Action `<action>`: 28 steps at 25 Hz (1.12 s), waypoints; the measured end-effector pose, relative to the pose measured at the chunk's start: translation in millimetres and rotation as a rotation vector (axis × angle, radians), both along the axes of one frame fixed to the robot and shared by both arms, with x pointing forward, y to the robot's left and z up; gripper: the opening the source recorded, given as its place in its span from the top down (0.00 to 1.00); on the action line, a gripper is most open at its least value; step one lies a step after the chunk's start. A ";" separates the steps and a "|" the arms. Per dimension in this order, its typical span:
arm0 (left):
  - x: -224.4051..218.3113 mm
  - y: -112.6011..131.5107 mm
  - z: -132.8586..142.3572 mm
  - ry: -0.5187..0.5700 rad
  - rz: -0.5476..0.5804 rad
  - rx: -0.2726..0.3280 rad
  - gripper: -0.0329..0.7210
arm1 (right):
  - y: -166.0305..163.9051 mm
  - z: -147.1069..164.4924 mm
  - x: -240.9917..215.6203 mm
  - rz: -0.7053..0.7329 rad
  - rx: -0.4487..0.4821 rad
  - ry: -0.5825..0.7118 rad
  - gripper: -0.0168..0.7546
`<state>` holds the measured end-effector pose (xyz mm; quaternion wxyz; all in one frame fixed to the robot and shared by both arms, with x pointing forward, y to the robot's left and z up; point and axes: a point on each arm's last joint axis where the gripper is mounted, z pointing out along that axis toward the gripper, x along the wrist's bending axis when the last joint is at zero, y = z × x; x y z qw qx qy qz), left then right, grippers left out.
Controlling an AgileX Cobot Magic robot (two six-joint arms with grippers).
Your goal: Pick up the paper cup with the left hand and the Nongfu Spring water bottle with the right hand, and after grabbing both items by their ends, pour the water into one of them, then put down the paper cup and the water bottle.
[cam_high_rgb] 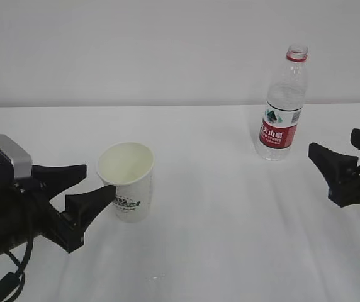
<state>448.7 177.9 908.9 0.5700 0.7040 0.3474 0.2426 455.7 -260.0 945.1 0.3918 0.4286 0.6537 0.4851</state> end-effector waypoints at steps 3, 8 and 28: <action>-0.8 -1.0 0.0 0.000 -0.014 0.001 0.27 | -0.1 -1.6 -2.8 0.001 0.003 0.002 0.22; -2.9 -2.7 -11.7 0.049 -0.048 0.037 0.11 | 1.9 -1.9 -2.0 0.023 0.008 -0.019 0.22; -0.2 -3.0 -35.5 0.152 -0.039 0.087 0.04 | 7.5 -10.6 0.6 0.079 0.038 -0.023 0.22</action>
